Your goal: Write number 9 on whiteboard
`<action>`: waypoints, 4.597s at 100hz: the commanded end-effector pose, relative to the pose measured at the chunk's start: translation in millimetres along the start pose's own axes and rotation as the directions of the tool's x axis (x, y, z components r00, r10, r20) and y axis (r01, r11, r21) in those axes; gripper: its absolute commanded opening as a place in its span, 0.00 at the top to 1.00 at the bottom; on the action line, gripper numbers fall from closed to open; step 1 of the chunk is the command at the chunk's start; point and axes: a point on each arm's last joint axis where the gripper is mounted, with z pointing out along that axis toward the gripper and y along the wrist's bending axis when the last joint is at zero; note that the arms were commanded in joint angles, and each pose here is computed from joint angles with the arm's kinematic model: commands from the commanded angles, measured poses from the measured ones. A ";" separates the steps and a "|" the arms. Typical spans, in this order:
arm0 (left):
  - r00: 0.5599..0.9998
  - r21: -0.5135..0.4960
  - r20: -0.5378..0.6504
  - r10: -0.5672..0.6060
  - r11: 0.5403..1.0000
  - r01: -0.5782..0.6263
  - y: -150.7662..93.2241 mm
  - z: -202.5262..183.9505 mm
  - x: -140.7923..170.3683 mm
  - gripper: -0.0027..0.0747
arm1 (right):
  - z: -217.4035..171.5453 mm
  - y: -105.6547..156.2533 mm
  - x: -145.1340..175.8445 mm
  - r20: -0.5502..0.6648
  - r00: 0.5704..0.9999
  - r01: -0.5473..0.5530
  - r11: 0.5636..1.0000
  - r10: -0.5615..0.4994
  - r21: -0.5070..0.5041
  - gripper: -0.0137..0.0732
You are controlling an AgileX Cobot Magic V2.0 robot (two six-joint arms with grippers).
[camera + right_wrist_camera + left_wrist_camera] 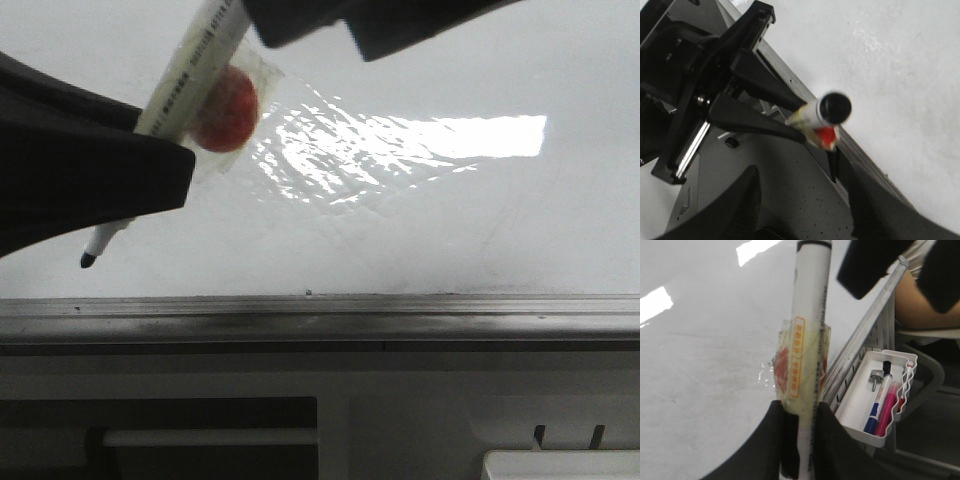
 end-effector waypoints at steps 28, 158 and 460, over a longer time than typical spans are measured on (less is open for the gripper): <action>0.993 0.025 0.108 0.049 0.998 -0.052 -1.9 0.6 -15.9 0.99 | 21.6 3.3 -38.5 0.019 1.000 -0.020 1.000 0.020 -0.015 0.46; 0.941 -0.308 0.283 -0.183 0.912 0.270 41.7 -58.5 -34.7 0.56 | -6.7 -86.1 -82.0 0.151 0.966 -0.246 0.925 0.209 0.290 0.92; 0.799 -0.263 0.140 -0.585 0.756 0.599 29.3 -0.5 -0.1 0.99 | 43.4 -13.8 -64.8 -0.092 0.944 -0.320 0.947 0.318 -0.013 0.39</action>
